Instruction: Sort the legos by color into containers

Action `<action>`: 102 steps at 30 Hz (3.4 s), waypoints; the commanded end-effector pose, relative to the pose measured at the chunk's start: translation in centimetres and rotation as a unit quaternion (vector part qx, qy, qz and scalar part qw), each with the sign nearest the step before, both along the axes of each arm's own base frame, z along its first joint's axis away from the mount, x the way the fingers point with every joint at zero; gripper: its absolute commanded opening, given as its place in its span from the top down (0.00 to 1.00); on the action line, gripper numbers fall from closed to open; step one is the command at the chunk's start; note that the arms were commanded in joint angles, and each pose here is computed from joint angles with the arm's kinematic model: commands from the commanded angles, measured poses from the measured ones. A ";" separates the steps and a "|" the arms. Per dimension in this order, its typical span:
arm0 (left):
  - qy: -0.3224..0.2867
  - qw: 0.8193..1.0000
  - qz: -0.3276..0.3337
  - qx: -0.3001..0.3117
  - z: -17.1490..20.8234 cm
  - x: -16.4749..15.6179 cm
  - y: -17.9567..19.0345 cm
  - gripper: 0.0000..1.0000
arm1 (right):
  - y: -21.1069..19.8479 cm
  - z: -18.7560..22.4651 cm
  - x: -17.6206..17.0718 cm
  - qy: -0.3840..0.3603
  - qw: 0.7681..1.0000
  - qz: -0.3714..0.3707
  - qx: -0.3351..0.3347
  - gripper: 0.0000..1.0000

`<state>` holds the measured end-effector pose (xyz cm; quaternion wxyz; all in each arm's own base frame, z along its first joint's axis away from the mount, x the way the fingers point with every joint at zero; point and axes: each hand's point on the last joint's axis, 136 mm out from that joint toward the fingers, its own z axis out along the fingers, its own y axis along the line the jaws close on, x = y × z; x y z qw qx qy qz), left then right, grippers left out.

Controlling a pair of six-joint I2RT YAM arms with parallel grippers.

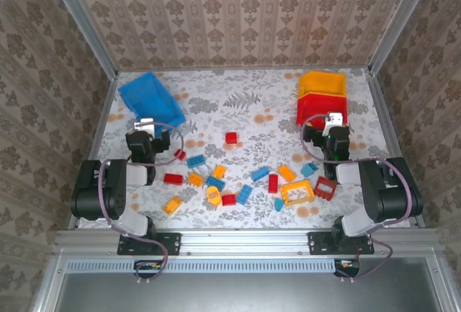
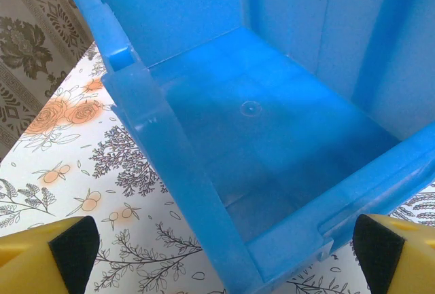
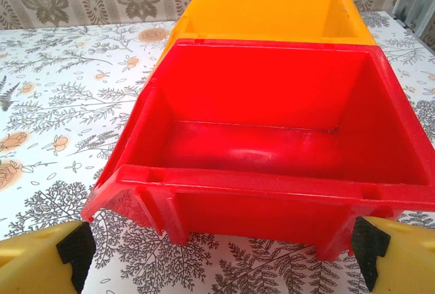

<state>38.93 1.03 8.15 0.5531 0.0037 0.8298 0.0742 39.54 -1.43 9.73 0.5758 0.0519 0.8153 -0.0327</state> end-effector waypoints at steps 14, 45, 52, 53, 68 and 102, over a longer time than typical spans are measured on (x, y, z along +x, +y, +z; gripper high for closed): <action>-0.023 1.000 -0.002 -0.005 1.4 0.8 0.0 0.00 | 0.1 0.2 0.2 -0.003 1.000 0.004 0.000 0.00; 0.246 0.879 0.245 -0.328 11.4 -4.7 1.0 0.10 | -0.4 16.4 -8.4 0.078 0.938 -0.150 0.303 0.00; 0.279 0.862 0.248 -0.343 9.0 -3.5 2.5 0.11 | -1.3 11.3 -5.9 0.259 0.922 -0.197 0.209 0.00; 0.289 0.855 0.245 -0.354 8.5 -3.2 2.7 0.14 | -1.2 11.1 -5.6 0.261 0.918 -0.200 0.223 0.01; 0.355 0.835 0.219 -0.359 3.7 3.8 3.3 0.36 | 0.0 5.8 -3.3 0.276 0.806 -0.280 0.443 0.25; 0.462 0.875 -0.027 -0.144 0.1 6.2 -15.3 0.98 | -3.5 -0.8 1.3 0.265 0.772 -0.353 0.457 0.30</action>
